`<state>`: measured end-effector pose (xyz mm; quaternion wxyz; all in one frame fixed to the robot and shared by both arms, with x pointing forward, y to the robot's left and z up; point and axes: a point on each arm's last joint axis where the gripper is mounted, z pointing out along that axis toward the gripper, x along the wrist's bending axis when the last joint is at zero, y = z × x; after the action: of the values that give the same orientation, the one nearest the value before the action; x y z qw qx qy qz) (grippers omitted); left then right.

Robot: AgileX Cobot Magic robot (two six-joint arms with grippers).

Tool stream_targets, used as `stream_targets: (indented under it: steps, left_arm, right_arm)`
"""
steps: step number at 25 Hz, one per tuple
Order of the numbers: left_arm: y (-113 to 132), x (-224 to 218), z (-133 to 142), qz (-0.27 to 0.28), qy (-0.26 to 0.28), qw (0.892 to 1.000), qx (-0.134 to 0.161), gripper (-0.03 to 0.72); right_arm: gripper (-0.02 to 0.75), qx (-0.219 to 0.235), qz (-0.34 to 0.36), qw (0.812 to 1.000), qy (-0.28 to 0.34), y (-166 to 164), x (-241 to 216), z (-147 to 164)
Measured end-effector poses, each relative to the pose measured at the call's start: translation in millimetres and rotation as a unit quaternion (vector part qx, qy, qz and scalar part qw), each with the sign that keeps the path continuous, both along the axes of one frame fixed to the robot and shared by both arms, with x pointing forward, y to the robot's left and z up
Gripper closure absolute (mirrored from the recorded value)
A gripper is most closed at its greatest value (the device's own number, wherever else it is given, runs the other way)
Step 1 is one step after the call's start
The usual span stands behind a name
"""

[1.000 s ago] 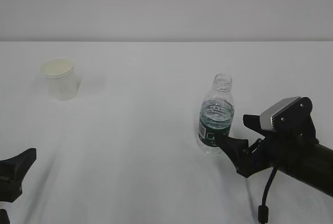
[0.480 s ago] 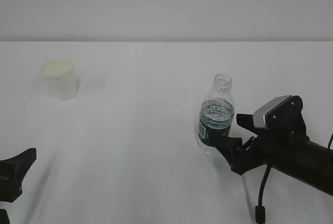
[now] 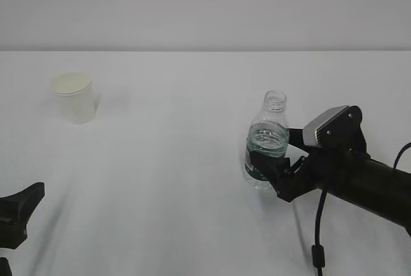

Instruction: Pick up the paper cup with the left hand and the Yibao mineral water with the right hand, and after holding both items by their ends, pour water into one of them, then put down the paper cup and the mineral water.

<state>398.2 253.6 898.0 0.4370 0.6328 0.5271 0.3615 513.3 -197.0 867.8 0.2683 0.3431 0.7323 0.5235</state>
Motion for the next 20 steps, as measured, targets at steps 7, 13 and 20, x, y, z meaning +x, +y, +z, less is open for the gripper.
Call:
stream_targets:
  steps: [7,13,20]
  left_arm:
    - [0.2,0.0,0.0,0.001,0.000,1.000,0.000,0.095]
    - [0.2,0.0,0.0,0.001,0.000,1.000,0.000,0.095]
    - [0.3,0.1,0.0,0.002,0.000,1.000,0.000,0.095]
  right_arm:
    - [0.050,-0.005,0.006,1.000,0.007,1.9,4.6,-0.1]
    - [0.050,-0.010,0.007,1.000,0.009,2.7,8.3,-0.1]
    - [0.052,-0.010,0.007,0.999,0.033,3.0,9.0,-17.7]
